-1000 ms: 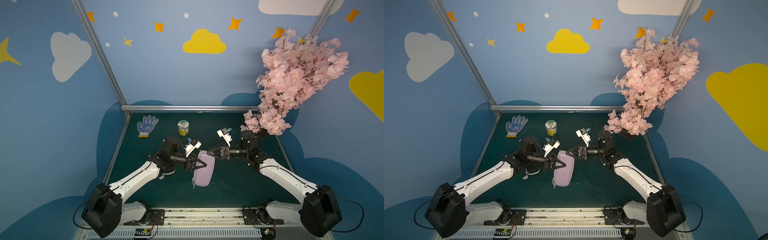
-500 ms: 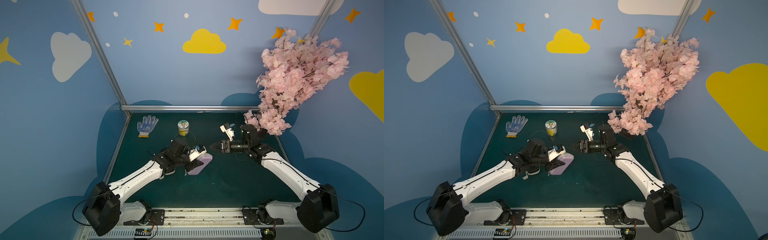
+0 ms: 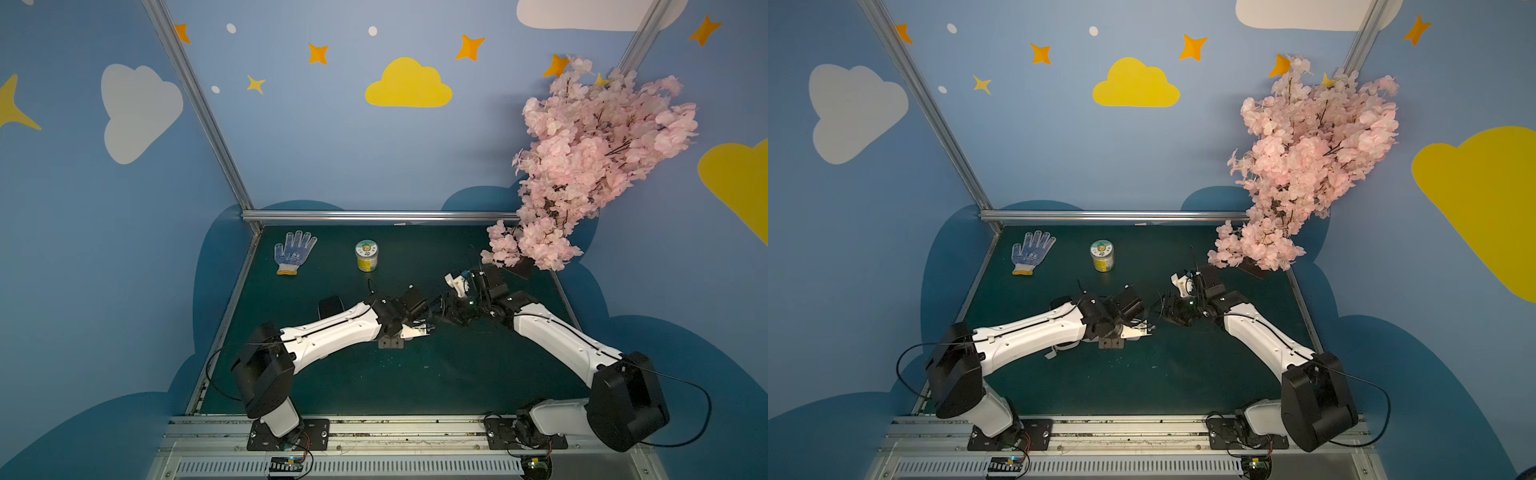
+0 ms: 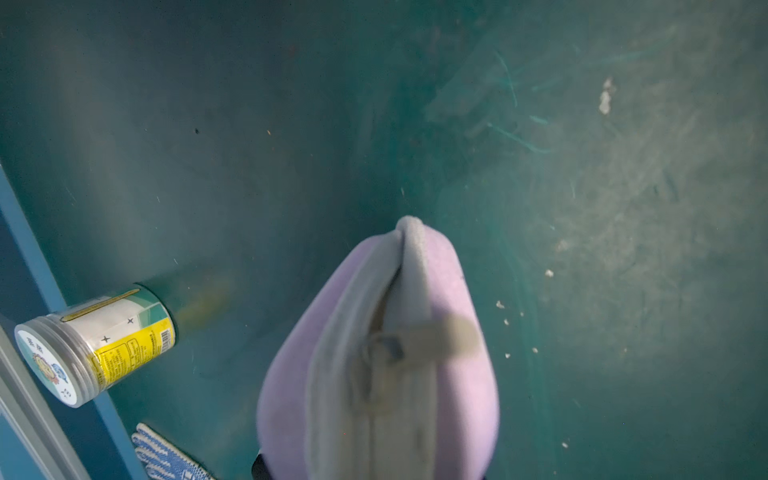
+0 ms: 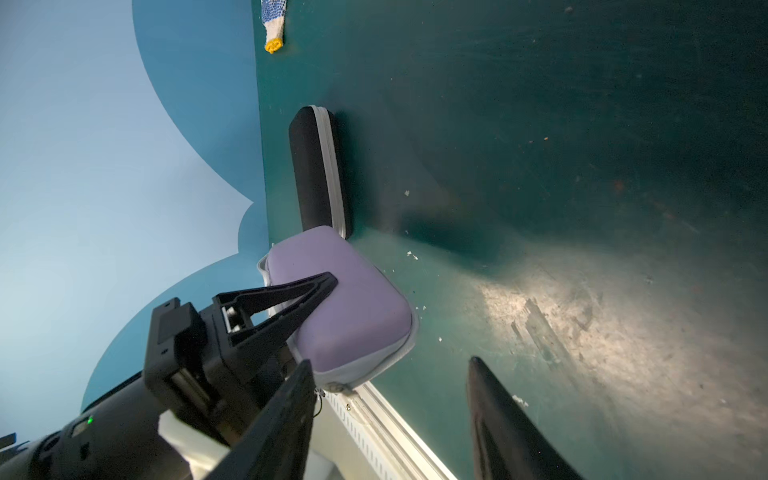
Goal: Put umbrellas into zippered umbrella sleeves
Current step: Zip the zipper on the umbrella sleeve.
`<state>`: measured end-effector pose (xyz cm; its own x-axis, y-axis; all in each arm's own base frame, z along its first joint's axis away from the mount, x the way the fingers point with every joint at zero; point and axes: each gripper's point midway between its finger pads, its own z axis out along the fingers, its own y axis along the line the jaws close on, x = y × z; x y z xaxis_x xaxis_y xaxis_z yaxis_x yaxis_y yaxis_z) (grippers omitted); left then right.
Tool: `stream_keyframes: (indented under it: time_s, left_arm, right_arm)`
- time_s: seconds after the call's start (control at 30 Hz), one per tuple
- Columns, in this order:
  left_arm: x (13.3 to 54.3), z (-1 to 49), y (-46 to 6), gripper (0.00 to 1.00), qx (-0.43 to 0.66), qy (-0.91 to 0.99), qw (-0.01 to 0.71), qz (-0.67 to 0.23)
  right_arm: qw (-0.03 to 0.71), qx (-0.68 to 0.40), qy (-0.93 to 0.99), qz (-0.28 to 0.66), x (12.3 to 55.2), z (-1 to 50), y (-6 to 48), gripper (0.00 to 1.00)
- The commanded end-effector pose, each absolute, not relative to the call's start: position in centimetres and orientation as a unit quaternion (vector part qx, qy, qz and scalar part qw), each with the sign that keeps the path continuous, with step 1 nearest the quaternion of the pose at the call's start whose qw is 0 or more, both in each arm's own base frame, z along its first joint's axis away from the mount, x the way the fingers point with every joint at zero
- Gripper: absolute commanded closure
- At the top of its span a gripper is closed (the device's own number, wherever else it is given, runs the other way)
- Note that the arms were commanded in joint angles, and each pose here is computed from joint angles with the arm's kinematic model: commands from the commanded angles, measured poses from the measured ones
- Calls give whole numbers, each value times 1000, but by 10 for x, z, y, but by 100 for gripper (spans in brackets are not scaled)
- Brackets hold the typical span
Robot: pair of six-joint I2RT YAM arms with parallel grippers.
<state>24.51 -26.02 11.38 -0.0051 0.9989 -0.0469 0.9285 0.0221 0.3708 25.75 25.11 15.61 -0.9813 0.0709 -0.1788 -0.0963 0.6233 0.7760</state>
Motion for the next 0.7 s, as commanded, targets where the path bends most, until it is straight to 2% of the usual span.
stream_keyframes:
  time_s: [0.0, 0.13, 0.37, 0.67]
  left_arm:
    - [251, 129, -241, 92, 687, 694, 141, 165]
    - [251, 142, -256, 92, 677, 696, 193, 140]
    - [224, 163, -267, 92, 664, 711, 234, 10]
    - [211, 172, -270, 92, 668, 695, 263, -33]
  right_arm:
    - [81, 4, 888, 452, 253, 163, 256, 43]
    - [59, 7, 865, 498, 245, 164, 265, 47]
    - [55, -41, 815, 576, 228, 176, 269, 56]
    - [40, -52, 783, 618, 217, 196, 277, 54]
